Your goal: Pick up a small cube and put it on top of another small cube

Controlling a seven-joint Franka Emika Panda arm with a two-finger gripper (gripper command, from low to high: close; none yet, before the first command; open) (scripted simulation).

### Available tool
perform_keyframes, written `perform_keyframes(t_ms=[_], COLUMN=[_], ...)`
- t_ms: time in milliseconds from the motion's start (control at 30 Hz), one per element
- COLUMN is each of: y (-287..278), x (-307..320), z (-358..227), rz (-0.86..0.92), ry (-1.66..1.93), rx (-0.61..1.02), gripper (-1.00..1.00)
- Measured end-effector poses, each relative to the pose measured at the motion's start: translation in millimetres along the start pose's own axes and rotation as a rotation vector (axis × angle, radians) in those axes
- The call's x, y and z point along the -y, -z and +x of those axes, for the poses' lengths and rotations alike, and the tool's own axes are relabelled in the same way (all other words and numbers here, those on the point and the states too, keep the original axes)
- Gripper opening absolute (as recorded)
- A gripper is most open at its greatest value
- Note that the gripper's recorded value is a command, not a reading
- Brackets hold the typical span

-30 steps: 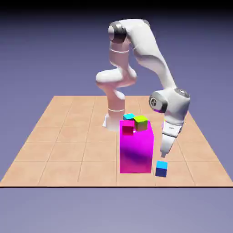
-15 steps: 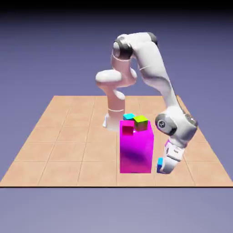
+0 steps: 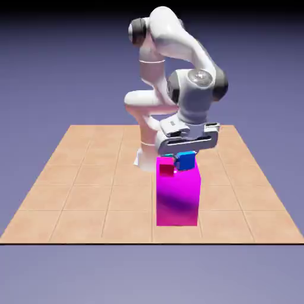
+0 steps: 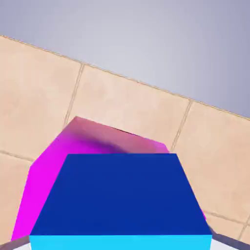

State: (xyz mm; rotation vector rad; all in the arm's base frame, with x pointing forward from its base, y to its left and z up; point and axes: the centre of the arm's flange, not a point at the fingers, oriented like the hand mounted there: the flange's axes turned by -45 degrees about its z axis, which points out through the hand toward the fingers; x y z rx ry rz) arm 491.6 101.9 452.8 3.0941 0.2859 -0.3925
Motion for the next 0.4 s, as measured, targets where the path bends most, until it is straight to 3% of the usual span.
perform_keyframes(t_ms=[100, 267, 300, 400], y=[-5.0, -62.6, -74.1, -59.9], x=[32.1, 31.2, 30.9, 31.0], z=[-46.4, -45.6, -46.4, -45.4], rz=[-0.019, -0.019, -0.019, -0.021], ry=[0.023, 0.023, 0.023, 0.024], rx=[0.100, 0.100, 0.100, 0.100], gripper=[-1.00, -1.00, 1.00, 1.00])
